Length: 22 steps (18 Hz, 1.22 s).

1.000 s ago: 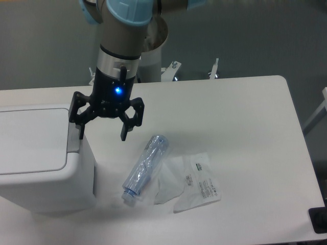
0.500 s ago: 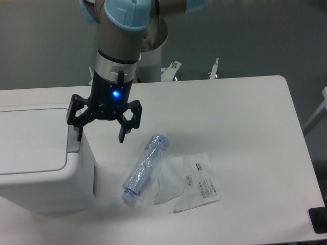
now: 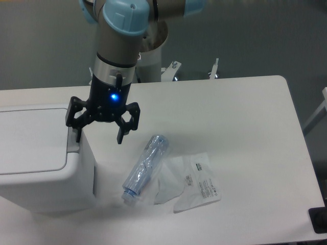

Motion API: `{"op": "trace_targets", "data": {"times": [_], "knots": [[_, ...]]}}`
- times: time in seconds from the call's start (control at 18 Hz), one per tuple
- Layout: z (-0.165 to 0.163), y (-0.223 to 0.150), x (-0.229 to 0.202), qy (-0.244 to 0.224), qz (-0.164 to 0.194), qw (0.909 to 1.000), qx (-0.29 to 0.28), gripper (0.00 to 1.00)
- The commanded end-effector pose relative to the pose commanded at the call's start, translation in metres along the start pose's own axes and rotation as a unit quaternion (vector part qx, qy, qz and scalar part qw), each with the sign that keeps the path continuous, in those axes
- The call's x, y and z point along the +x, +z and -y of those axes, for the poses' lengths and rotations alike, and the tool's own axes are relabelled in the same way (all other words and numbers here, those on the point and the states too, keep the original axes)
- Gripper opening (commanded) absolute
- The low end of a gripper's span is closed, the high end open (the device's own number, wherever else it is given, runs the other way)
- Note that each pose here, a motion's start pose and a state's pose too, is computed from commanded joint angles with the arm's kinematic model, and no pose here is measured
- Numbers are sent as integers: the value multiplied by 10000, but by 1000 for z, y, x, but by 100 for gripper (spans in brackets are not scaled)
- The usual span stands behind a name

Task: Open the trash can
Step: 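Lower the gripper finger onto the lid edge of the trash bin, then push the bin lid with the gripper finger to swing it open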

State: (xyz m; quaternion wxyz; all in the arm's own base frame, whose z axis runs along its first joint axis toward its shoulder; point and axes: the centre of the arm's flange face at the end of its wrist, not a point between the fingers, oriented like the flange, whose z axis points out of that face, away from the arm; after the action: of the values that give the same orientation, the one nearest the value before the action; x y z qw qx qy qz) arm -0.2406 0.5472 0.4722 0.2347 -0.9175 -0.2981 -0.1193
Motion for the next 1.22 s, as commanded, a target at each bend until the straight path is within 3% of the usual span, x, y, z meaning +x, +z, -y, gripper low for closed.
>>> {"op": "trace_targets", "data": {"times": [1.22], "knots": [[-3,-3,2,30,56,10000,16,100]]}}
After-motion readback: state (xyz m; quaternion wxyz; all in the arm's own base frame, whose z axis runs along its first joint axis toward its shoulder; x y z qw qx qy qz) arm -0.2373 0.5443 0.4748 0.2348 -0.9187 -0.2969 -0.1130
